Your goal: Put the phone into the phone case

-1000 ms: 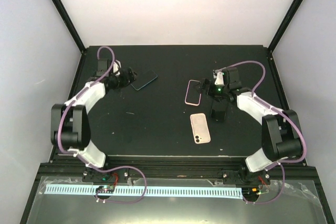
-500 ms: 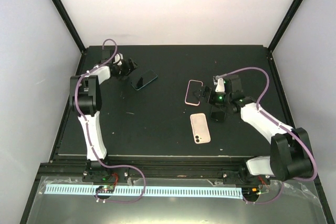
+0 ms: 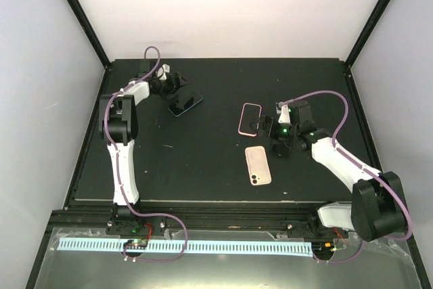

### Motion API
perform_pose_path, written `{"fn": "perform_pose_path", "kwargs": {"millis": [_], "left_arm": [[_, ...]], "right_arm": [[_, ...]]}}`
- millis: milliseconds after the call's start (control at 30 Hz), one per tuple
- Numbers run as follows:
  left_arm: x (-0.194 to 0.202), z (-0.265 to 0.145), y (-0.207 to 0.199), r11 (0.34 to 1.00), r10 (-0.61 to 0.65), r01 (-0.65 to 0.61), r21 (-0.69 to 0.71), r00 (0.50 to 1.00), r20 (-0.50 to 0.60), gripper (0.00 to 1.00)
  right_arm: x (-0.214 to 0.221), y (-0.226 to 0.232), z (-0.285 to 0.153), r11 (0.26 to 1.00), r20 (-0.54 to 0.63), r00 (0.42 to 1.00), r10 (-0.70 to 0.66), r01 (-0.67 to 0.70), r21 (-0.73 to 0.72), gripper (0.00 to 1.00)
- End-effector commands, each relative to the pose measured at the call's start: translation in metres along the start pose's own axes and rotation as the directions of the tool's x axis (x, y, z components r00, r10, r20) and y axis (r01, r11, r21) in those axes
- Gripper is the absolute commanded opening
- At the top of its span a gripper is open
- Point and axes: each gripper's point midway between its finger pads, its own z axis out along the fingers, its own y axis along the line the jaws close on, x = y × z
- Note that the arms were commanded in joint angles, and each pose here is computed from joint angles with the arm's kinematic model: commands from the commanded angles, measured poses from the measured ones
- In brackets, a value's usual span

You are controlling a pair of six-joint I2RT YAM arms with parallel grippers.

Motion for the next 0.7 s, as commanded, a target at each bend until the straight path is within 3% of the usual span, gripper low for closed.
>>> {"fn": "perform_pose_path", "kwargs": {"millis": [0,200,400,667], "left_arm": [[0.038,0.024,0.003,1.000,-0.008,0.008,-0.003,0.990,-0.140,0.94],[0.073,0.032,-0.001,0.999,0.031,-0.038,-0.026,0.971,-0.237,0.93],[0.098,0.018,0.007,0.993,0.042,-0.069,-0.098,0.965,-0.259,0.92],[0.126,-0.010,0.027,0.965,0.027,-0.099,-0.241,0.959,-0.284,0.92]], "right_arm": [[0.016,-0.010,-0.005,0.998,-0.022,1.000,-0.014,0.015,0.066,1.00],[0.050,-0.033,-0.003,0.986,-0.107,0.994,0.018,0.001,0.168,1.00],[0.089,-0.044,0.005,0.971,-0.202,0.979,0.021,0.028,0.236,1.00],[0.101,-0.057,0.006,0.953,-0.220,0.975,0.009,0.058,0.298,0.95]]}}
